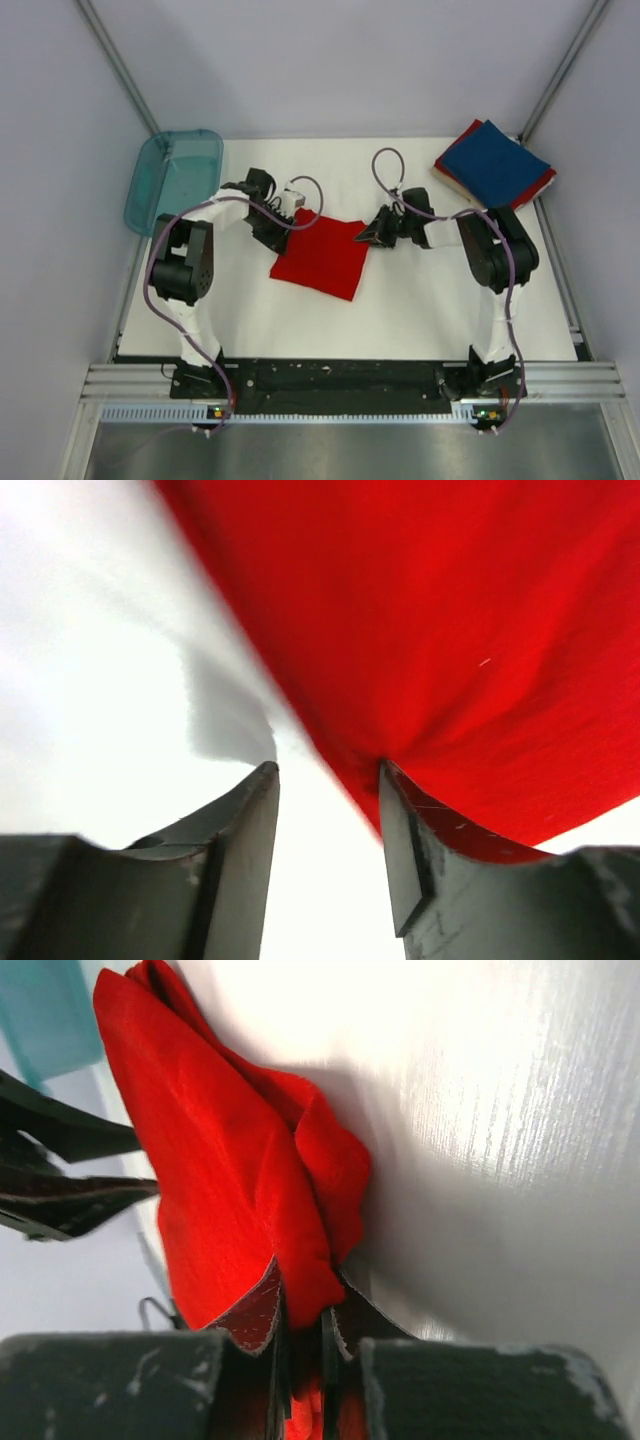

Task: Fold and stack the t-shirts
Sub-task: Put the neatly folded tshirt into the corner of the board with the right arm

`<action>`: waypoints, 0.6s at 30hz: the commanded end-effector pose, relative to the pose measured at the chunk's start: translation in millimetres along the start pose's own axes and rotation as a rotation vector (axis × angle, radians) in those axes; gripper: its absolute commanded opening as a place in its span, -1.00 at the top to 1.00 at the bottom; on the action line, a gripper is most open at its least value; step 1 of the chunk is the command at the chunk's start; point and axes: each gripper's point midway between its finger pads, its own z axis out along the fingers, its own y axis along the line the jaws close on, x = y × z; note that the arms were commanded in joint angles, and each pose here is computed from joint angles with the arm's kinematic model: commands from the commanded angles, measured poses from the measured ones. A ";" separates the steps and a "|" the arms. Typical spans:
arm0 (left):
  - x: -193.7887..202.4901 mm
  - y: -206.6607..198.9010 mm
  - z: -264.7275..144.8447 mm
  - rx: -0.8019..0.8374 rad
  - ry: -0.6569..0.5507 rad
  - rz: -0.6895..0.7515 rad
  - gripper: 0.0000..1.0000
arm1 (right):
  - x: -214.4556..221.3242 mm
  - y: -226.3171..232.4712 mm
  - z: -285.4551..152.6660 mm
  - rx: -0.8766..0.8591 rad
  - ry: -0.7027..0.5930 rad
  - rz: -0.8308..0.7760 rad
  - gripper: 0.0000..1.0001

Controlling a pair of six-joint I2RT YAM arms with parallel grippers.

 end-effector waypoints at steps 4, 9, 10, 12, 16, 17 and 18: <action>-38.9 38.7 -83.3 -0.173 -0.241 0.017 -0.01 | -56.3 29.8 -41.0 0.188 -0.183 -0.323 1.00; -31.4 42.1 -104.3 -0.223 -0.264 0.025 -0.01 | -95.4 27.4 -77.7 0.380 -0.256 -0.470 1.00; -29.5 43.2 -106.7 -0.234 -0.264 0.027 -0.01 | -103.3 25.4 -83.6 0.421 -0.265 -0.492 1.00; -28.0 41.8 -111.8 -0.242 -0.277 0.032 0.03 | -119.8 21.9 -97.1 0.506 -0.280 -0.529 1.00; -24.3 40.2 -111.6 -0.241 -0.282 0.039 0.06 | -151.6 22.1 -121.5 0.615 -0.325 -0.547 1.00; -23.7 40.5 -110.9 -0.240 -0.277 0.039 0.03 | -161.3 24.4 -127.6 0.626 -0.346 -0.543 1.00; -23.2 40.7 -110.3 -0.239 -0.272 0.035 0.01 | -168.5 24.3 -131.4 0.636 -0.354 -0.542 1.00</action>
